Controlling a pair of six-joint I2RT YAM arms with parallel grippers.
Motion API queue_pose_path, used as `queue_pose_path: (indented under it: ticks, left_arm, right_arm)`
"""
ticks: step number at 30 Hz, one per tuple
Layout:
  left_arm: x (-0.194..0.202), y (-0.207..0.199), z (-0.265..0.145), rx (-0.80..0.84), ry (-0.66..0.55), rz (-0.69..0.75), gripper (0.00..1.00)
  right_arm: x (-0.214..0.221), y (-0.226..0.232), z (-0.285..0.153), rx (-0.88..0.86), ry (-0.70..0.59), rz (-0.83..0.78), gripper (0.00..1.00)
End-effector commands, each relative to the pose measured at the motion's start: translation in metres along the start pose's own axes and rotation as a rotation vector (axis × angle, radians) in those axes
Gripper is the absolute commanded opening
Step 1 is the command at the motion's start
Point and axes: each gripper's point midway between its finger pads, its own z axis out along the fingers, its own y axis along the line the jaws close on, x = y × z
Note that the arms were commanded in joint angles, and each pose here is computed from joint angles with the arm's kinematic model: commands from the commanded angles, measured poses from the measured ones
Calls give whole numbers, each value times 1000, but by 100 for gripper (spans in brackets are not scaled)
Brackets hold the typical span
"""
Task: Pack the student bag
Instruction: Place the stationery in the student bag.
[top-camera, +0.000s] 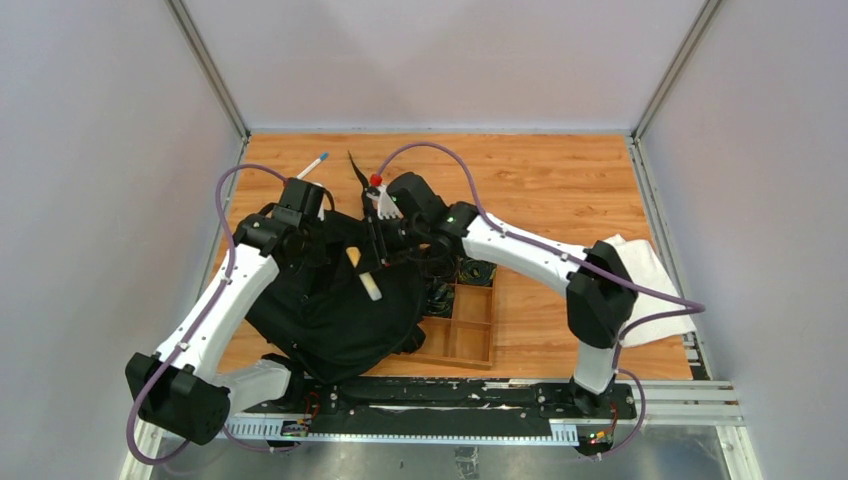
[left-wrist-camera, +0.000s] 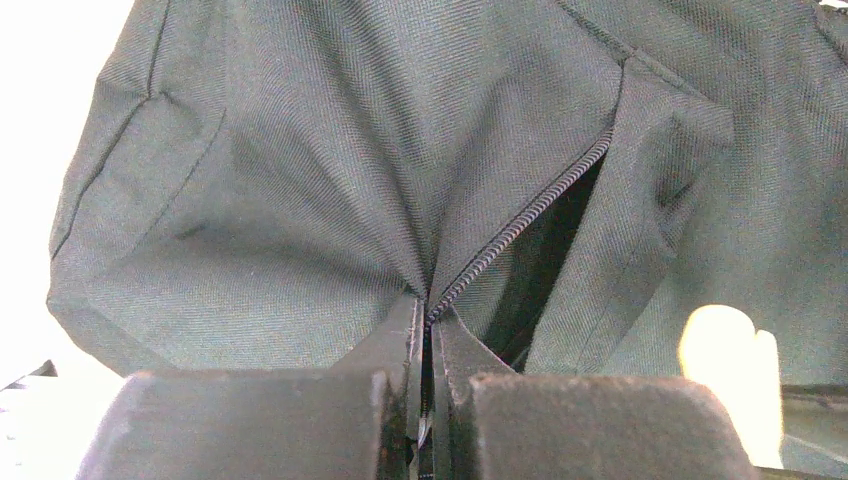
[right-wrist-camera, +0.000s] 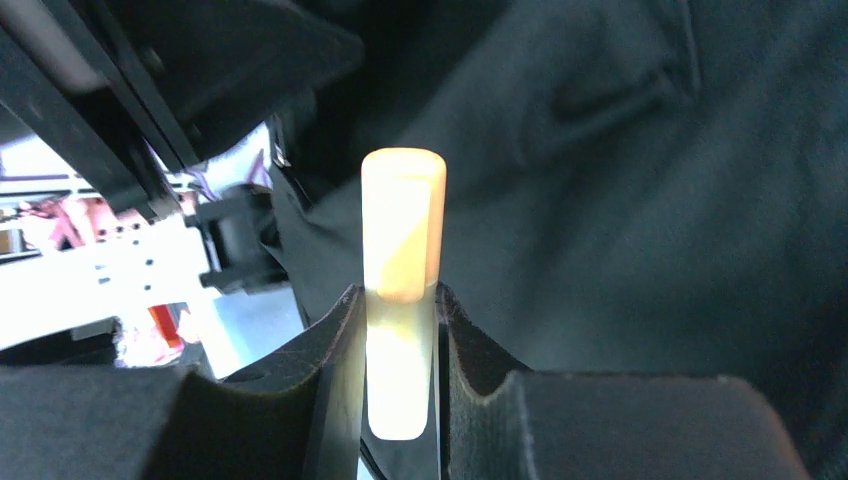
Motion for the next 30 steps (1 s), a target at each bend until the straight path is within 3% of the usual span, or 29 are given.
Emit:
queue_pose_path:
  ticks: [1, 18, 30]
  left_arm:
    - [-22, -15, -15, 96, -83, -22, 0]
    - [-31, -4, -21, 82, -113, -30, 0]
    - [-16, -16, -24, 166, -85, -40, 0]
  right_arm:
    - [-18, 35, 16, -121, 7, 16, 0]
    - [-24, 42, 67, -175, 65, 114, 0]
    - [-70, 12, 87, -126, -70, 494, 3]
